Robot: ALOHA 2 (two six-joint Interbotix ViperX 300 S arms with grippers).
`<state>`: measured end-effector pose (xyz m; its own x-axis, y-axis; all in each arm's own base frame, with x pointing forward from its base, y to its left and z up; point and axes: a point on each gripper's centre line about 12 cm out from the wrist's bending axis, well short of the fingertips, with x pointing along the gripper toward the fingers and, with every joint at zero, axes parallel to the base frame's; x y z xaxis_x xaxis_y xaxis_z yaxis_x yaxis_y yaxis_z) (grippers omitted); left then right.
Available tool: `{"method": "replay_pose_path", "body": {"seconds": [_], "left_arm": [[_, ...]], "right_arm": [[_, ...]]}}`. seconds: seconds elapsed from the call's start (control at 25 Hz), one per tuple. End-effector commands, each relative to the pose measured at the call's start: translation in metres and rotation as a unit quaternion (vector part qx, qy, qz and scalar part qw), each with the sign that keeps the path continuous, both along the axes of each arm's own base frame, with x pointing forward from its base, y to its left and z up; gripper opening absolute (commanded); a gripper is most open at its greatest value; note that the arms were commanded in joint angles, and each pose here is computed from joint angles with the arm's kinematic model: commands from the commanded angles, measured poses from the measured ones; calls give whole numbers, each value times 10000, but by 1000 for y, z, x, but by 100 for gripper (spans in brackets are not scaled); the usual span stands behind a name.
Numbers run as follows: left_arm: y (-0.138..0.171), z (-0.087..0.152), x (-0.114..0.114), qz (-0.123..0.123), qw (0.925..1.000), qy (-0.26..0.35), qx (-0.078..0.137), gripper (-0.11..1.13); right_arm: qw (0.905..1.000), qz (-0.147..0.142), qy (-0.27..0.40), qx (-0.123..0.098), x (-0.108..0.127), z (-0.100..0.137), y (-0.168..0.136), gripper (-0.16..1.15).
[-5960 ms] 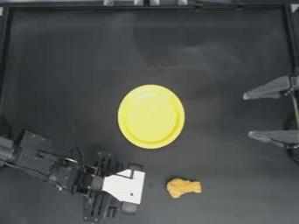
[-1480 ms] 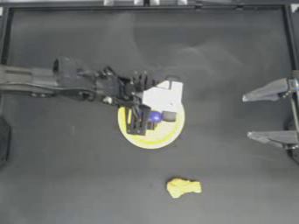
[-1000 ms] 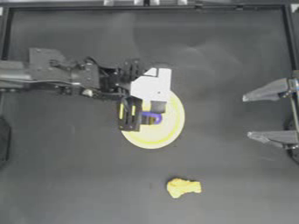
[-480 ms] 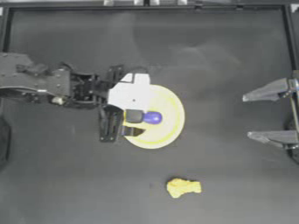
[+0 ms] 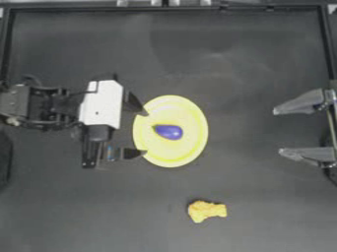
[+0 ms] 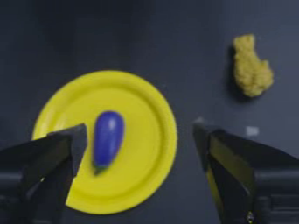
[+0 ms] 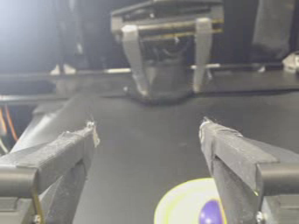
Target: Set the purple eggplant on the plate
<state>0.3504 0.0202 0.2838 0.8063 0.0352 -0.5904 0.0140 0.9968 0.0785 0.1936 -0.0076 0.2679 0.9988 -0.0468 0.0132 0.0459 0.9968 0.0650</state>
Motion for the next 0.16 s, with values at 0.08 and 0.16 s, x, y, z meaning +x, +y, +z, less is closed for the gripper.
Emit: {"method": "replay_pose_path", "body": {"seconds": [0.08,0.16], "left_arm": [[-4,22,-21,78,9986,-512,-136,100],[-6,22,-29,77,9976,-666,-181,100]], "right_arm": [[9999,-12,-115,11,0,7,0,100],[9999,-12,-123,19,-2,7,0,100]]}}
